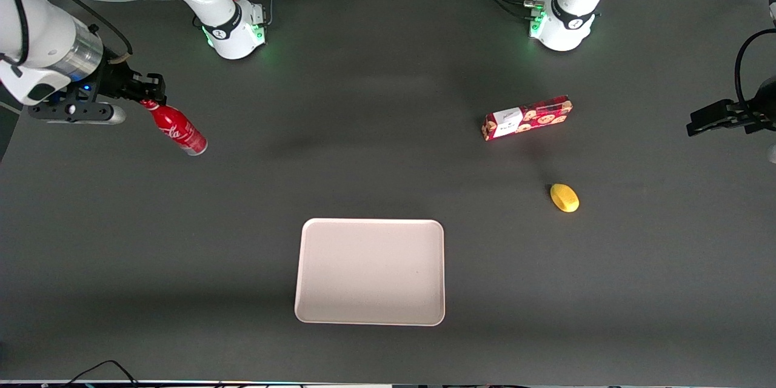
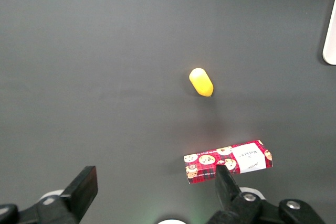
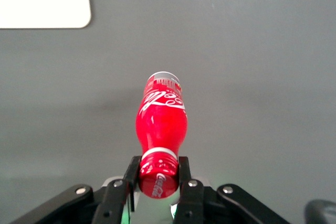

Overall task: Place coke bottle on tray
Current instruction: 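Lift the bottle and carry it toward the white tray, then lower the bottle onto the white tray and open the right gripper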

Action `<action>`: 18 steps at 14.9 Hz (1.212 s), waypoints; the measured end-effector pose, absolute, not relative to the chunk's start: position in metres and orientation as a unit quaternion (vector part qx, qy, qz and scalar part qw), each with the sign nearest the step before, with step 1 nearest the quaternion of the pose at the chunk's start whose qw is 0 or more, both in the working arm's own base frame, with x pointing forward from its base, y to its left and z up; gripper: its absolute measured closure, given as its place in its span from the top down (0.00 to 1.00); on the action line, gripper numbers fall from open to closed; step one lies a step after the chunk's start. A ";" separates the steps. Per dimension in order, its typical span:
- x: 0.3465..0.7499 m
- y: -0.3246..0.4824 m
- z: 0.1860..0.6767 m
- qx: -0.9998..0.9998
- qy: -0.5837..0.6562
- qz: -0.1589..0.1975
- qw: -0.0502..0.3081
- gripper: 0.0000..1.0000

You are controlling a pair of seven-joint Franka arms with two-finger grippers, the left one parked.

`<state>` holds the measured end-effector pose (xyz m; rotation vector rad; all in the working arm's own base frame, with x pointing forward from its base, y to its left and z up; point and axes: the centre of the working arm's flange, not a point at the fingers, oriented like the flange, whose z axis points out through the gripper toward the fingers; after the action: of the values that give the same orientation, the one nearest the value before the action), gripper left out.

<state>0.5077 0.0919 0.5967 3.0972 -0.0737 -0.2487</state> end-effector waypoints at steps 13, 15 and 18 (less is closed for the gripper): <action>0.666 0.276 0.488 0.993 -0.101 -0.034 -0.049 0.32; 0.687 0.281 0.439 0.990 -0.126 -0.031 -0.058 0.32; 0.706 0.280 0.380 0.987 -0.143 -0.035 -0.061 0.32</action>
<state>0.7060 0.2805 0.3805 3.2290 -0.4678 -0.1136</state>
